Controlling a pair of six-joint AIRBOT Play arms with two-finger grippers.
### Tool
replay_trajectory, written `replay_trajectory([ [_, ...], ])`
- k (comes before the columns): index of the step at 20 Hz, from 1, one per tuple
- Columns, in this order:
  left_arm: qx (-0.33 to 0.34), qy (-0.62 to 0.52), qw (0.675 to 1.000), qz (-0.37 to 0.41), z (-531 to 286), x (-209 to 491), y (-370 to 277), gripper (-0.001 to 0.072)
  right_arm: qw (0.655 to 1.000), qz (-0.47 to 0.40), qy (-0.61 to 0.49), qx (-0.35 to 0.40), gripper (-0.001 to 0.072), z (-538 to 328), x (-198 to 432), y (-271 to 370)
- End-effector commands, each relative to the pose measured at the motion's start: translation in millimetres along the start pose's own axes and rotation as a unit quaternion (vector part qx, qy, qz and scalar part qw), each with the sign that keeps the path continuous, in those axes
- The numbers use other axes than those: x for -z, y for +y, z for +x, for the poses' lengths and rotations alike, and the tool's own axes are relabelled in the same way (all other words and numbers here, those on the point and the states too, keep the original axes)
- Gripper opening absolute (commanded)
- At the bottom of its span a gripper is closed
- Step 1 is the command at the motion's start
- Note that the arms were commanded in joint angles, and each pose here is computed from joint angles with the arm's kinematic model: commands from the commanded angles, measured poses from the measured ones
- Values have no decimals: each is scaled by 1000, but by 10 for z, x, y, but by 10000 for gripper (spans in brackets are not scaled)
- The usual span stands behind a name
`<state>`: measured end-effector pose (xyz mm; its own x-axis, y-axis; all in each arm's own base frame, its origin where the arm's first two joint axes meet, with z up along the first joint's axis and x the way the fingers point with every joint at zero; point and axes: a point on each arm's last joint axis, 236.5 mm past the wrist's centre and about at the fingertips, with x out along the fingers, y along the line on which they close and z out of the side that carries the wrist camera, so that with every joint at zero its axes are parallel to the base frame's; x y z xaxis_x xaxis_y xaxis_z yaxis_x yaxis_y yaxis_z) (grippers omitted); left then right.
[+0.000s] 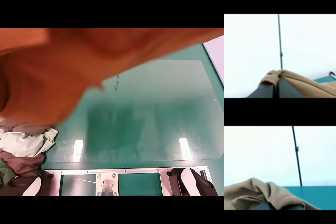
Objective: Fold the shirts.
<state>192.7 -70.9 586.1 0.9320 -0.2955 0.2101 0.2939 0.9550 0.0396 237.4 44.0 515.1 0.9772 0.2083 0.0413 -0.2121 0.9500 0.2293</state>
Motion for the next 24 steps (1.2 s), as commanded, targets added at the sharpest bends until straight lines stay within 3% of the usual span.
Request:
replay_trajectory([
  [1,-59,8,998,30,-215,8,209,23,999,-25,-23,30,15,-262,-76,192],
  [5,-38,109,993,5,449,912,378,23,996,74,53,23,14,145,539,-385],
  [8,47,202,976,-58,1208,2060,268,23,976,180,121,8,15,684,1568,-1075],
  [13,117,373,901,-188,2202,4490,48,24,901,314,285,94,14,1381,4068,-2153],
  [15,120,436,866,-212,2375,5472,-153,23,867,360,331,98,14,1545,4703,-2386],
  [19,99,491,816,-288,2448,6415,-228,24,819,449,354,45,14,1990,5122,-2700],
  [21,92,494,813,-292,2441,6495,-143,23,806,463,367,-11,14,2161,5042,-2757],
  [24,97,507,803,-297,2362,6508,-120,23,802,477,358,-29,15,2330,4845,-3017],
])
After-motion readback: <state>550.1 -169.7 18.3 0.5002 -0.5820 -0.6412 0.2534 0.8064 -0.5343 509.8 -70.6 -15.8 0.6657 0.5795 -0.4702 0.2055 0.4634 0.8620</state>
